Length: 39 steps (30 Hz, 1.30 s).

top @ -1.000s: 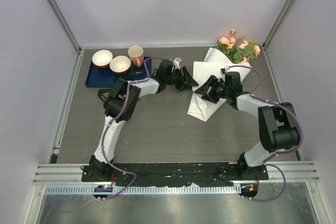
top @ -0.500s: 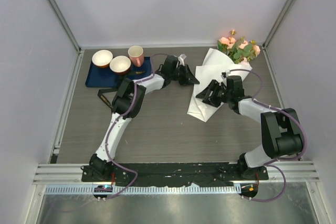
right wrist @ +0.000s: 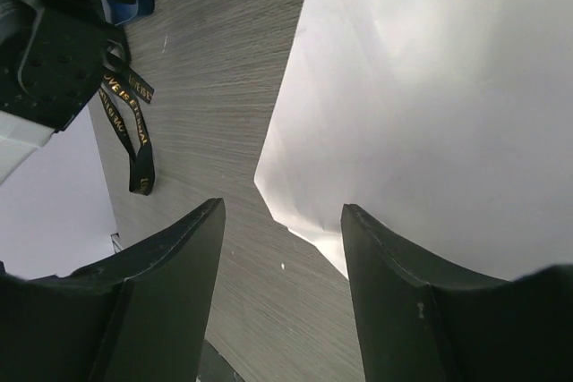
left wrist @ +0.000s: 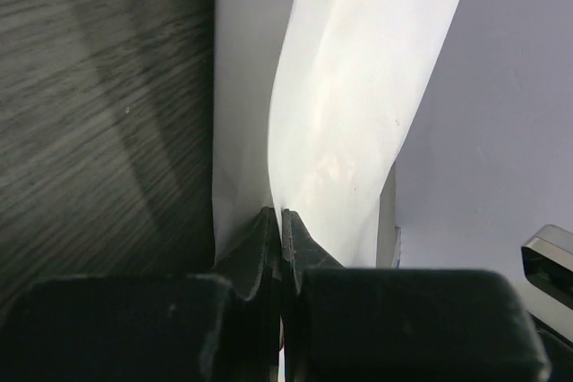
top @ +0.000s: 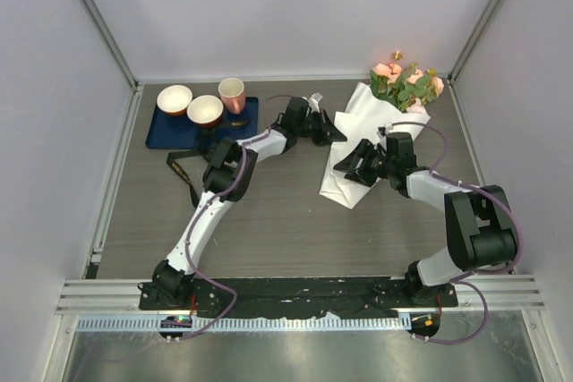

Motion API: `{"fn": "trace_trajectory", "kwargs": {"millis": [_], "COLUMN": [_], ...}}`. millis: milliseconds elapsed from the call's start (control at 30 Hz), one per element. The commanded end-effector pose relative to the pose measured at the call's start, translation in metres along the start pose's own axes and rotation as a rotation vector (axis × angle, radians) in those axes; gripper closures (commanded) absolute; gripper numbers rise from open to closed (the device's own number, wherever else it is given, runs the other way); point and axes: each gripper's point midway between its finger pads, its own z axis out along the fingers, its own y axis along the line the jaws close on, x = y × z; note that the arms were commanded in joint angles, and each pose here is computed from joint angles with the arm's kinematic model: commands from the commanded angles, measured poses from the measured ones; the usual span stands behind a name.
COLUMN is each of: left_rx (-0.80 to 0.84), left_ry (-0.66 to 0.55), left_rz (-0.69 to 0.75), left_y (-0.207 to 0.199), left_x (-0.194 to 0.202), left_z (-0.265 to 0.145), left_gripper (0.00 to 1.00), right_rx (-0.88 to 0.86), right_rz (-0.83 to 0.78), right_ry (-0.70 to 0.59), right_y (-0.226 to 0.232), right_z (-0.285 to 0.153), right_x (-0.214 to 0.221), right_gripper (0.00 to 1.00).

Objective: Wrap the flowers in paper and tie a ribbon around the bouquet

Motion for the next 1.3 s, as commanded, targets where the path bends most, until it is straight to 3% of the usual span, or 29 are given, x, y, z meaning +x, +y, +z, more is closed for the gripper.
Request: {"fn": "trace_trajectory", "kwargs": {"millis": [0, 200, 367, 567, 733, 867, 1033, 1133, 1267], "left_rx": [0.117, 0.167, 0.168, 0.150, 0.128, 0.114, 0.105, 0.110, 0.103], "left_ry": [-0.055, -0.103, -0.100, -0.084, -0.083, -0.094, -0.105, -0.103, -0.097], "left_rz": [0.082, 0.129, 0.099, 0.067, 0.062, 0.055, 0.050, 0.049, 0.053], "left_y": [-0.045, -0.064, -0.050, -0.034, -0.028, -0.022, -0.020, -0.022, -0.023], "left_x": [-0.018, -0.030, -0.028, -0.021, -0.022, -0.026, -0.030, -0.031, -0.032], "left_z": [0.005, 0.019, 0.028, 0.030, 0.027, 0.025, 0.023, 0.024, 0.024], "left_gripper": [1.00, 1.00, 1.00, 1.00, 1.00, 1.00, 1.00, 1.00, 1.00], "right_rx": [-0.054, -0.075, -0.066, -0.029, -0.054, -0.047, -0.025, -0.034, -0.024], "right_rz": [-0.063, -0.036, -0.019, -0.031, -0.085, -0.111, -0.101, -0.096, -0.079], "right_ry": [-0.054, -0.031, -0.014, 0.003, -0.013, -0.067, -0.046, -0.048, -0.022], "right_y": [0.025, 0.025, 0.018, 0.003, 0.019, 0.025, 0.016, 0.012, -0.003], "right_z": [-0.010, 0.000, 0.008, 0.018, 0.006, -0.006, 0.009, 0.018, 0.031], "right_x": [-0.016, -0.011, -0.008, -0.006, -0.014, -0.033, -0.043, -0.046, -0.038], "right_gripper": [0.38, 0.45, 0.54, 0.57, 0.56, 0.49, 0.48, 0.55, 0.72]}}
